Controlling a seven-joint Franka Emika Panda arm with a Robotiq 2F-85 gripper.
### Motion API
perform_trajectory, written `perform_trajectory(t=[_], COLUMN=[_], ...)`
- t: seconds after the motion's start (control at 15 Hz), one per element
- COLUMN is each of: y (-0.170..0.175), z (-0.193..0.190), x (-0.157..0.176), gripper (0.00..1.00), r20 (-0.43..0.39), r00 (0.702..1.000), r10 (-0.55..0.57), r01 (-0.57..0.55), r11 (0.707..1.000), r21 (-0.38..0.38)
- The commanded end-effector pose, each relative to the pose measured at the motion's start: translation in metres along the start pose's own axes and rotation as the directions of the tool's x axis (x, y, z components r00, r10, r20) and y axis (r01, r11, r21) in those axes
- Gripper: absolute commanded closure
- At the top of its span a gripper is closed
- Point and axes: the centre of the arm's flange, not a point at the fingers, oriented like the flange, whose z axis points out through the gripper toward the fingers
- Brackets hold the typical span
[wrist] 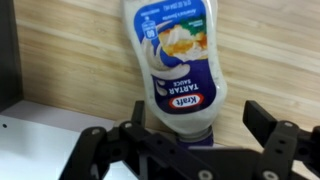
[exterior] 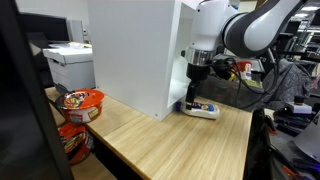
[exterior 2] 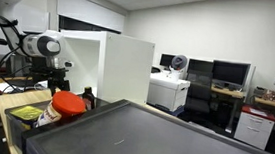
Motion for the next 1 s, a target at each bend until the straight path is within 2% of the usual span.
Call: perform_trajectory(t=[0.0,0.93], y=[-0.006,-0.01], z=[0.015,0.043], x=[-0.004,-0.011], gripper=[0.0,0.0], r20=[-0.036,0.005], r00=[0.999,1.0], r10=[-0.005,-0.017], r01=[0.004,0.018], r11=[1.0,0.998], r21=[-0.025,-0.052])
